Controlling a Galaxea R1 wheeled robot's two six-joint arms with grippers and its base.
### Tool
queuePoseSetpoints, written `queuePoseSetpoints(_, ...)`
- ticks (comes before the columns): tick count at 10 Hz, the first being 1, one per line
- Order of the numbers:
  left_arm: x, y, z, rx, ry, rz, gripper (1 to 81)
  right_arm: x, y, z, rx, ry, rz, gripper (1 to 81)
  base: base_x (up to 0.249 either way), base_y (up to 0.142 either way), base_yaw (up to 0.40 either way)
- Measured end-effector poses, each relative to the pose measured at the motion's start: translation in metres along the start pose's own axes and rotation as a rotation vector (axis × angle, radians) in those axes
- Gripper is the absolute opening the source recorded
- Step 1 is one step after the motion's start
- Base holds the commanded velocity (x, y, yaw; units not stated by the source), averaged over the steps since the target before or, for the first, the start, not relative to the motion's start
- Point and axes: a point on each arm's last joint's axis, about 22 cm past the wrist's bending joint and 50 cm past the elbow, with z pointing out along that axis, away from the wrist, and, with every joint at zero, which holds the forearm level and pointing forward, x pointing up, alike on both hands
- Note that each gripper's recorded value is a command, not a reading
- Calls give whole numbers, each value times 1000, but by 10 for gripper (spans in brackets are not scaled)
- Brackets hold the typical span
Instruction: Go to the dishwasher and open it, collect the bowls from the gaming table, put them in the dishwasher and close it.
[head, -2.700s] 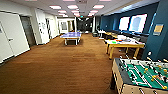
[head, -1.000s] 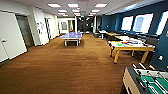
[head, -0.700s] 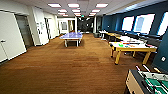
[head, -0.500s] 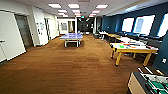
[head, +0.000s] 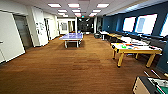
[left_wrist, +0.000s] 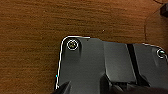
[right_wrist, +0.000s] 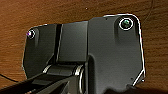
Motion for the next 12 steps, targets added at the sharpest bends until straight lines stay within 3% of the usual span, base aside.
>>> queuePoseSetpoints(12, -2, -2, -1, 3, -3, 0, 811, -1, -1, 0, 1, -1, 0, 811, 217, 0, 0)
